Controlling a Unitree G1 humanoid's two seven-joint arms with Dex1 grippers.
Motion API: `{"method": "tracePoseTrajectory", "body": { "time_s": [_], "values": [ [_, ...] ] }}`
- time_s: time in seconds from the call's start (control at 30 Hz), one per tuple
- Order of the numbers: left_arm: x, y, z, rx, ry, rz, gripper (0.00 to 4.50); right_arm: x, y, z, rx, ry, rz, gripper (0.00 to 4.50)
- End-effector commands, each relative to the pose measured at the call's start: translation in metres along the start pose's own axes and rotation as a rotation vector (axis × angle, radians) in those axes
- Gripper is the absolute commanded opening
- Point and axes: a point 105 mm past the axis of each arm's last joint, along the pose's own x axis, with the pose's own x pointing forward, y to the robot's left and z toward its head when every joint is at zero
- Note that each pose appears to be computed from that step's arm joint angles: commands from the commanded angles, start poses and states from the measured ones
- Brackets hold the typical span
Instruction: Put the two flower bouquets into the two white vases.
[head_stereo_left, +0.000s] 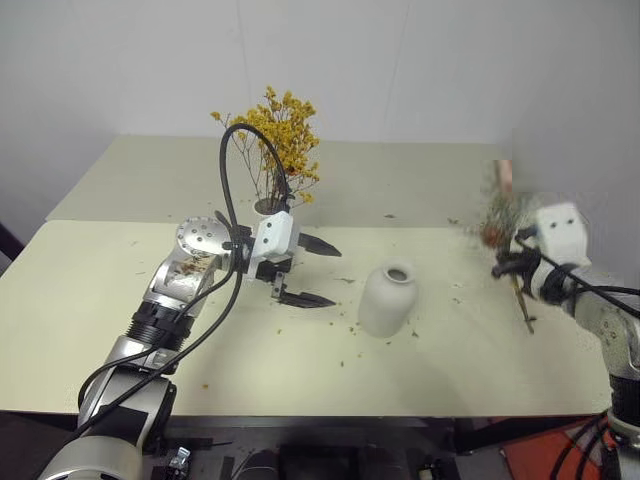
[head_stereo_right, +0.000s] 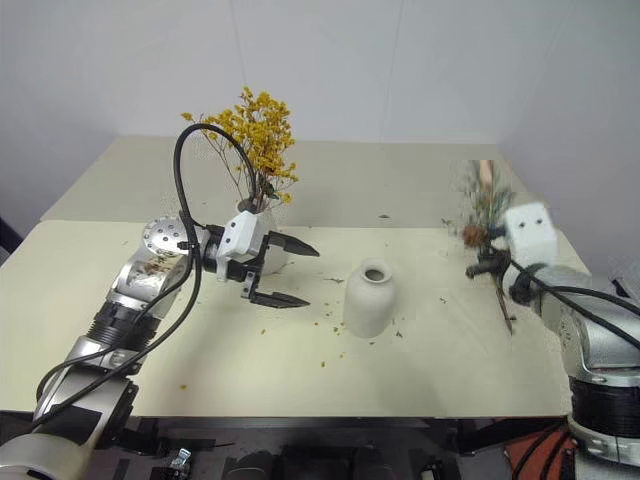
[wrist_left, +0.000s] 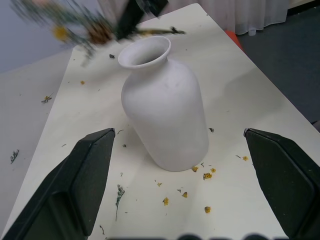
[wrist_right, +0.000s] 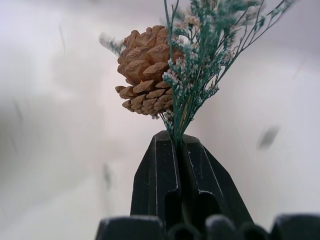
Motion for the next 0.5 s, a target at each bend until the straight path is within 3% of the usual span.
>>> {"method": "tracePoseTrajectory", "body": {
  "time_s": [0.03, 0.13, 0.27, 0.33, 0.5],
  "values": [
    [-0.009, 0.009, 0.017, 0.048, -0.049, 0.037, 4.5, -0.026, -0.001, 0.073, 0.001, -0.416, -0.076, 0.04],
    [-0.012, 0.006, 0.023, 0.033, -0.091, 0.021, 4.5, -0.044, 0.011, 0.111, 0.124, -0.662, -0.043, 0.04],
    [-0.013, 0.003, 0.024, 0.03, -0.102, 0.016, 4.5, -0.07, 0.013, 0.135, 0.367, -0.929, 0.005, 0.04],
    [-0.013, 0.003, 0.024, 0.028, -0.101, 0.019, 4.5, -0.072, 0.012, 0.133, 0.463, -0.963, 0.006, 0.04],
    [-0.014, 0.005, 0.022, 0.01, -0.102, 0.053, 4.5, -0.08, 0.041, 0.126, 0.463, -0.995, 0.13, 0.04]
  ]
}}
